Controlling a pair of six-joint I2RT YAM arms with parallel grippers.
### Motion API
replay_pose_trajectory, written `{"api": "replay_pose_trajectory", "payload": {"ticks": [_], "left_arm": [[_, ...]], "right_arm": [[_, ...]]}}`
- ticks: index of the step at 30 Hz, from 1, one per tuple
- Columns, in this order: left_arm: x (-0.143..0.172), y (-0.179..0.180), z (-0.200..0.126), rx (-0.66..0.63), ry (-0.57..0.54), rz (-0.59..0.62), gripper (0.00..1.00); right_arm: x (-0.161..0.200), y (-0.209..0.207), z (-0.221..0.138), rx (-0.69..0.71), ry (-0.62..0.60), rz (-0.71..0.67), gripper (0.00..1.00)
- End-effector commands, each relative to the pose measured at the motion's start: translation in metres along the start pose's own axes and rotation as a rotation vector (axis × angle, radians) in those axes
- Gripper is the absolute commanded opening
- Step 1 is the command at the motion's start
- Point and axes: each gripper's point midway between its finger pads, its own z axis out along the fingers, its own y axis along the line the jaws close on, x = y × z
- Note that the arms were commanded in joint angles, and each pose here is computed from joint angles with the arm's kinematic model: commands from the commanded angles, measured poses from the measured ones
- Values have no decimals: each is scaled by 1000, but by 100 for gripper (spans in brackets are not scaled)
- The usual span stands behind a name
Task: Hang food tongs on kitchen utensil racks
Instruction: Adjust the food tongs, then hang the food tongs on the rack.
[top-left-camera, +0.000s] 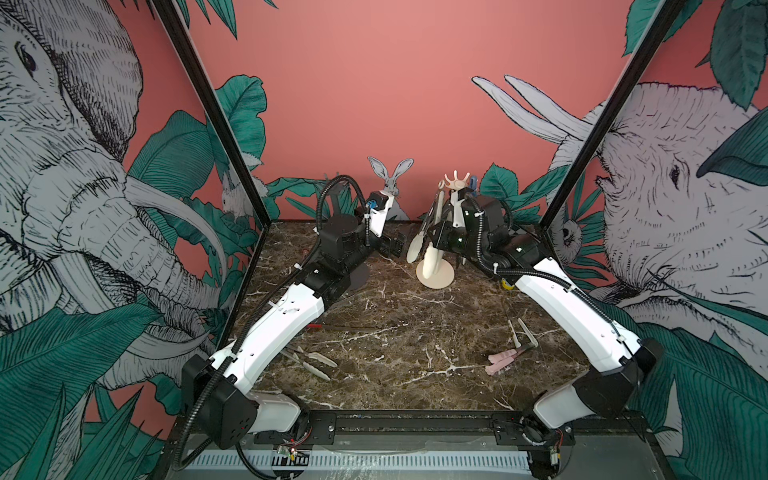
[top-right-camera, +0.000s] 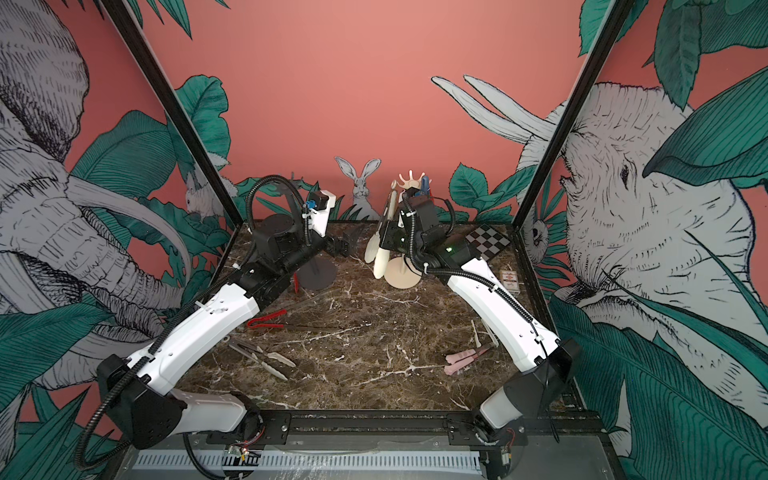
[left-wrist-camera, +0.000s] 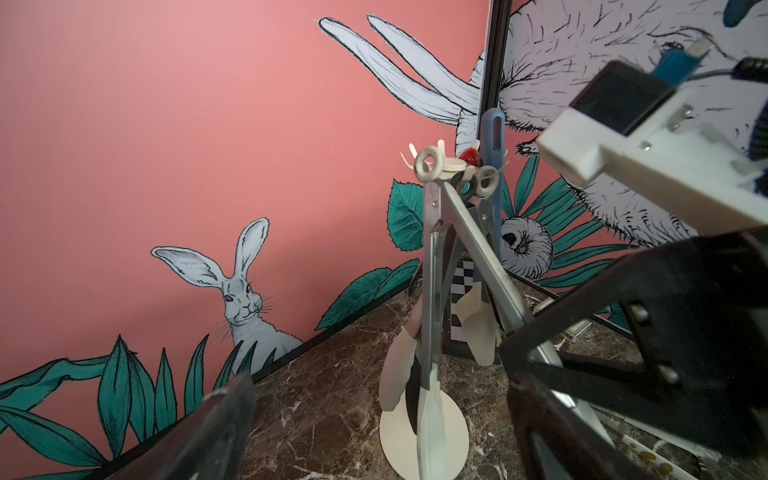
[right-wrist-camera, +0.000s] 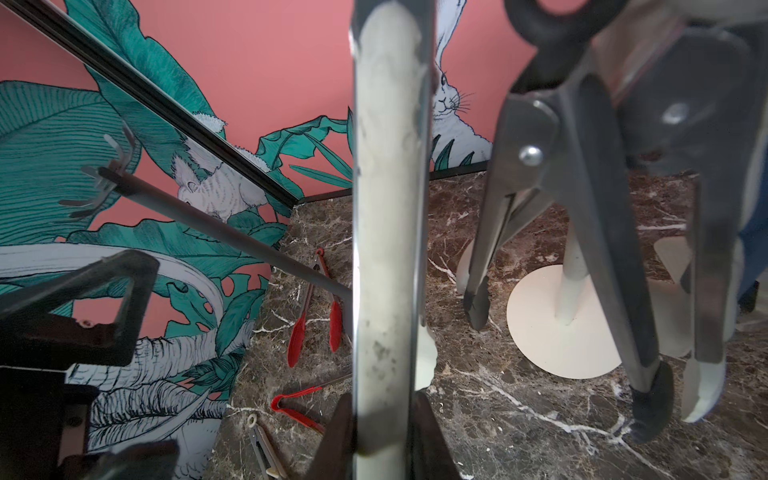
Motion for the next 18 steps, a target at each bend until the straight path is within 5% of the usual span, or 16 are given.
{"api": "replay_pose_trajectory", "payload": {"ticks": [1, 18], "left_arm": [[-14, -2, -9, 21, -48, -12, 97], [-6, 7, -15, 21, -40, -33, 97]], "right_arm": [[-20, 8, -10, -2, -71, 36, 0], [-32, 7, -9, 15, -113, 94, 0]]}}
